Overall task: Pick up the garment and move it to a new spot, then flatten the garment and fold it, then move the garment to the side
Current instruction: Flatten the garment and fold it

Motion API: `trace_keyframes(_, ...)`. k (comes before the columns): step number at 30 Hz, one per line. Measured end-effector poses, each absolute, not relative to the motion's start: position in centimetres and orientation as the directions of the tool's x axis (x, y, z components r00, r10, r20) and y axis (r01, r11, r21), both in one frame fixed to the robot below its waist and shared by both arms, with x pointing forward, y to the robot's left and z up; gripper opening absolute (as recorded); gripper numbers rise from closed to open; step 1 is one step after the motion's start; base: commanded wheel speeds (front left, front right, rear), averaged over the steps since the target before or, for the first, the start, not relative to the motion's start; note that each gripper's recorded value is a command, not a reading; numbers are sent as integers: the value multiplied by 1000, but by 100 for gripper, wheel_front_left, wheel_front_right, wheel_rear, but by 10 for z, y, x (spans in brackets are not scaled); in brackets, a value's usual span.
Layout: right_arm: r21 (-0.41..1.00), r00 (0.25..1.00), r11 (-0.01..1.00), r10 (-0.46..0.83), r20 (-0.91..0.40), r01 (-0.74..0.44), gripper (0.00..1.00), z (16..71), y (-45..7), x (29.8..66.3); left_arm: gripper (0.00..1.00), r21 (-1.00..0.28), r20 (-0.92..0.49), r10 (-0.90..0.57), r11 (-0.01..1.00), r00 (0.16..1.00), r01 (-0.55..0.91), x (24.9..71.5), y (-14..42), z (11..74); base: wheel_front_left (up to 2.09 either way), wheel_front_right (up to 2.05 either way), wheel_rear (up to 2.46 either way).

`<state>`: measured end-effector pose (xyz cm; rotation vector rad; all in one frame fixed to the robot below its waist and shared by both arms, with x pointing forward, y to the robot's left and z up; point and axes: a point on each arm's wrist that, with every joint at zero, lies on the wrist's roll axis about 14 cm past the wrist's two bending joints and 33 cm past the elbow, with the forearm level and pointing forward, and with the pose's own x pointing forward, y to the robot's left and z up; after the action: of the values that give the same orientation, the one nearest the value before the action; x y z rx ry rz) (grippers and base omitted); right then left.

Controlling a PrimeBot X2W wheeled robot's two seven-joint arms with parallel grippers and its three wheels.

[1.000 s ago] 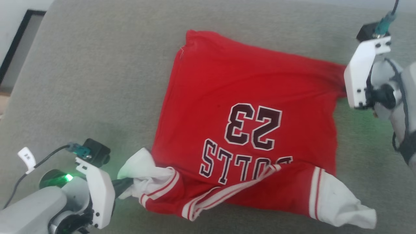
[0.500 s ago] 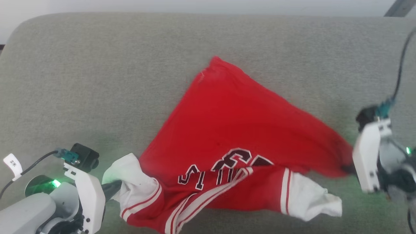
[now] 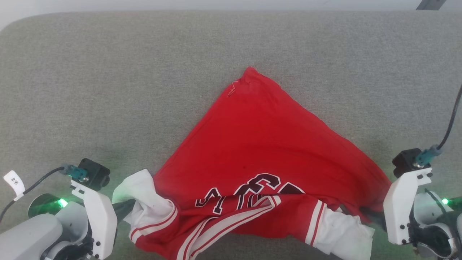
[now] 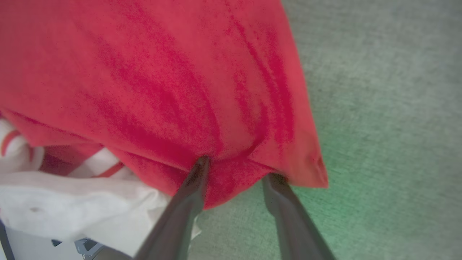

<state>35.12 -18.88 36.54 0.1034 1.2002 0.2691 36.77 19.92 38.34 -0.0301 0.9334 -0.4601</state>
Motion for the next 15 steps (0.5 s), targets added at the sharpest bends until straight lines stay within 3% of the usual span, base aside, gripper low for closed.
trace_keyframes(6,169,431,966,240,-869,-198,100,395,-188,369,0,-219,-761,-395,903,515,369,365,198,387,0,0,0)
trace_keyframes(10,146,541,952,274,-795,-268,100,432,-170,395,0,-224,-754,-397,904,524,363,361,198,390,0,0,0)
trace_keyframes(15,126,613,917,351,-708,-379,100,464,-135,427,0,-235,-751,-397,907,528,348,355,199,390,0,0,0)
